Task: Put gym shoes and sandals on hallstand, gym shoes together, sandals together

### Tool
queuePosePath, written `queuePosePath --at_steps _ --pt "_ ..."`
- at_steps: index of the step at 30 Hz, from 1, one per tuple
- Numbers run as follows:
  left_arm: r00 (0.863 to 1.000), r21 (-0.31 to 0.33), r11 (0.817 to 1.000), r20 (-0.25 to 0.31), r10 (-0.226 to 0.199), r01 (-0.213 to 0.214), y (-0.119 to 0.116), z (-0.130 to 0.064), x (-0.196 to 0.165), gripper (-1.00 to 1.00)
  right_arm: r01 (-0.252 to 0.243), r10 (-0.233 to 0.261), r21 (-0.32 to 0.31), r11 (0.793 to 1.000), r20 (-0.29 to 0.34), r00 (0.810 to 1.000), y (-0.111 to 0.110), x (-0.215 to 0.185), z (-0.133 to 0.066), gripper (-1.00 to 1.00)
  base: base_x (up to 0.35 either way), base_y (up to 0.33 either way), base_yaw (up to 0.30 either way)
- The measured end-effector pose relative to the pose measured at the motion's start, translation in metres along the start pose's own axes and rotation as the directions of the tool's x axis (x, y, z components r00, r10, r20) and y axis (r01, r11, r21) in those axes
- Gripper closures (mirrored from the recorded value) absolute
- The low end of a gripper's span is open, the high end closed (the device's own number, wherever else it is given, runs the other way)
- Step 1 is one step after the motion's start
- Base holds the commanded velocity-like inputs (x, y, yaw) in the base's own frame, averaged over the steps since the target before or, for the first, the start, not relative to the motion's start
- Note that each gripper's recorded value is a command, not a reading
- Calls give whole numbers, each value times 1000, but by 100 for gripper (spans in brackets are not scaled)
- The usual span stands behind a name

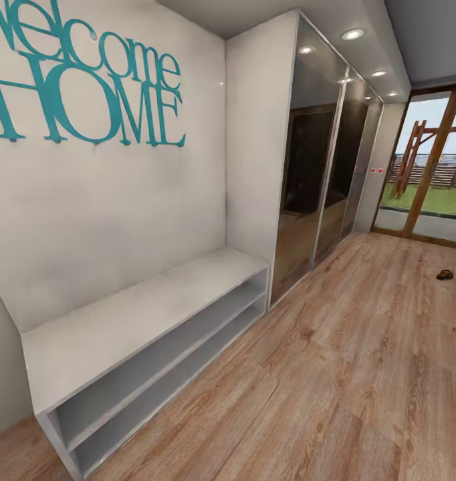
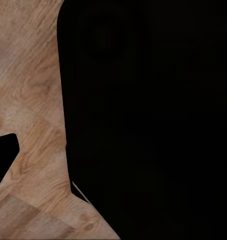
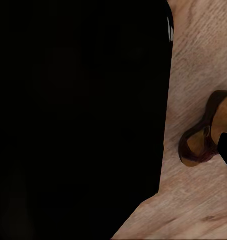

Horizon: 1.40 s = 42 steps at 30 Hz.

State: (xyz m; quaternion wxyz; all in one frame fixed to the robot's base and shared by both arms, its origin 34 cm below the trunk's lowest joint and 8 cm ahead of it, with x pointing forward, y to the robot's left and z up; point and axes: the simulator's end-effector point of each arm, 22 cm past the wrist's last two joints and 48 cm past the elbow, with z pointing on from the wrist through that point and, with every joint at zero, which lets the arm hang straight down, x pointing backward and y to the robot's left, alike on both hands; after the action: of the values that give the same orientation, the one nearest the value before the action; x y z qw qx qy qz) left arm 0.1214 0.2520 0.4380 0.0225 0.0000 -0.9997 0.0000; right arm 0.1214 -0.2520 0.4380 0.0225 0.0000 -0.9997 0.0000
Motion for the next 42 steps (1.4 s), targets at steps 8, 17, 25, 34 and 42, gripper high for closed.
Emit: queuePosePath --at_steps 8,17,25,34,42 --pt "1000 1 1000 21 4 -4 -2 0 -4 -100 -4 4 5 1000 3 1000 1 -2 0 -100 0 0 0" --pt "997 2 1000 75 4 -4 -2 -1 -24 -100 -9 9 7 1000 3 1000 -1 -2 0 -100 0 0 0" --pt "994 10 1000 107 3 -4 -8 -2 -33 -100 -13 12 6 1000 3 1000 -1 -2 0 -100 0 0 0" --pt "992 10 1000 126 4 -5 -9 -2 -38 -100 -10 10 4 1000 3 1000 0 -2 0 -100 0 0 0" --pt "986 8 1000 169 5 -6 -7 -4 -55 -100 -10 10 3 1000 3 1000 0 -2 0 -100 0 0 0"
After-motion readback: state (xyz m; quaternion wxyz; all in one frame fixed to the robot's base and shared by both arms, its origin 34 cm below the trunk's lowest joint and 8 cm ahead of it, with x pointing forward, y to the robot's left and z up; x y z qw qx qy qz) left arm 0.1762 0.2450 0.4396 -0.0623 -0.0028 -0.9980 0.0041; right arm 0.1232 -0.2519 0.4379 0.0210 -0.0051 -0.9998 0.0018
